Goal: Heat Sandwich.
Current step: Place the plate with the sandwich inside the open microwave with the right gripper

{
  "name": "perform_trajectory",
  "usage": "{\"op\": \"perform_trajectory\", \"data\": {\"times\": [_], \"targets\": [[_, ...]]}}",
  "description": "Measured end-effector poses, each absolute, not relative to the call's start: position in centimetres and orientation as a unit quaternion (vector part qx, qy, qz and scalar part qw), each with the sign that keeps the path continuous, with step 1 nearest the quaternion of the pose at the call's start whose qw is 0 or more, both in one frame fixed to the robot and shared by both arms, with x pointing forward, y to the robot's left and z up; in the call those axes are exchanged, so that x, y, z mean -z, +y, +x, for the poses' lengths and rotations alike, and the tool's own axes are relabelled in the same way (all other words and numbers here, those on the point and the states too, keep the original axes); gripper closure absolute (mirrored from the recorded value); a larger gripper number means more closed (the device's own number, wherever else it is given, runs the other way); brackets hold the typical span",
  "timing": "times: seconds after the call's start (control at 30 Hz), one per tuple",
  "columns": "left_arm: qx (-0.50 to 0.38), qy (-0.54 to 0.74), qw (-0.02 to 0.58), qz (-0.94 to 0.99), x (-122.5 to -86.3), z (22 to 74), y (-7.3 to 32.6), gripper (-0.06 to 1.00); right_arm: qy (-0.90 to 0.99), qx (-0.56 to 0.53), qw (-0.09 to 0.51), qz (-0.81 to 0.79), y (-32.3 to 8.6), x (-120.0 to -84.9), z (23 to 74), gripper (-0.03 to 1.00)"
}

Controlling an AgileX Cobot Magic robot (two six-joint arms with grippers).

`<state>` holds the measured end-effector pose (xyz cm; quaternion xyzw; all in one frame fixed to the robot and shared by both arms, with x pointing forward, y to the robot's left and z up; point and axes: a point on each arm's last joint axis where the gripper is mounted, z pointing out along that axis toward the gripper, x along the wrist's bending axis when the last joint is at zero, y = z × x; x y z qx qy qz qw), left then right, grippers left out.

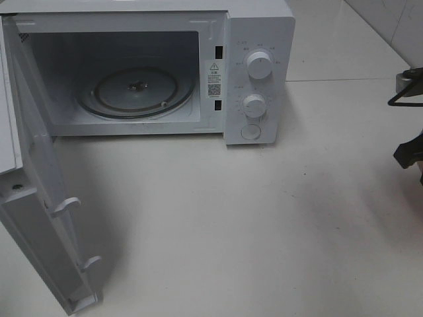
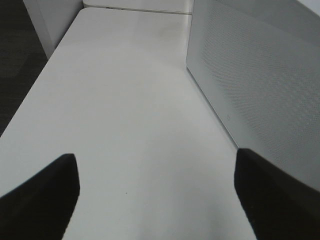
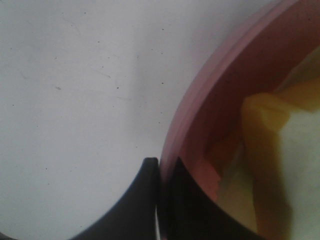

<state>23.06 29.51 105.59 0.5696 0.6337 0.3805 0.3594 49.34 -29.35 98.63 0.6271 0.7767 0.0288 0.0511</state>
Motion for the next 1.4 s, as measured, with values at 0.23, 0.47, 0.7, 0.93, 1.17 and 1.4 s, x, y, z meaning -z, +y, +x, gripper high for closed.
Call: {"op": "perform_trajectory", "data": {"times": [0.23,0.47,0.7,0.93,1.17,1.4], "targets": [[-0.38,0.634,0.359,0.57,-105.6,23.1,29.5,0.15,0.83,-0.02,0.059,0.554,-25.7,-98.6,49.0,0.94],[-0.38,0.634,0.359,0.57,-105.6,23.1,29.5,0.15,0.879,-0.024,0.057,0.473,-21.6,-98.6,47.9,0.94],[-0.38,0.634,0.359,0.57,-105.6,23.1,29.5,0.15,0.922,-0.025,0.048,0.384,-17.5,-98.6,45.9,0.94],[-0.38,0.634,0.359,0.57,-105.6,23.1,29.5,0.15,0.958,-0.027,0.047,0.281,-14.2,-98.6,43.7,0.94],[-0.38,0.634,0.359,0.57,-105.6,23.1,29.5,0.15,0.979,-0.027,0.046,0.195,-12.3,-98.6,41.9,0.94],[-0.38,0.634,0.359,0.57,-105.6,23.1,29.5,0.15,0.998,-0.026,0.052,0.036,-11.0,-98.6,40.7,0.94]]}}
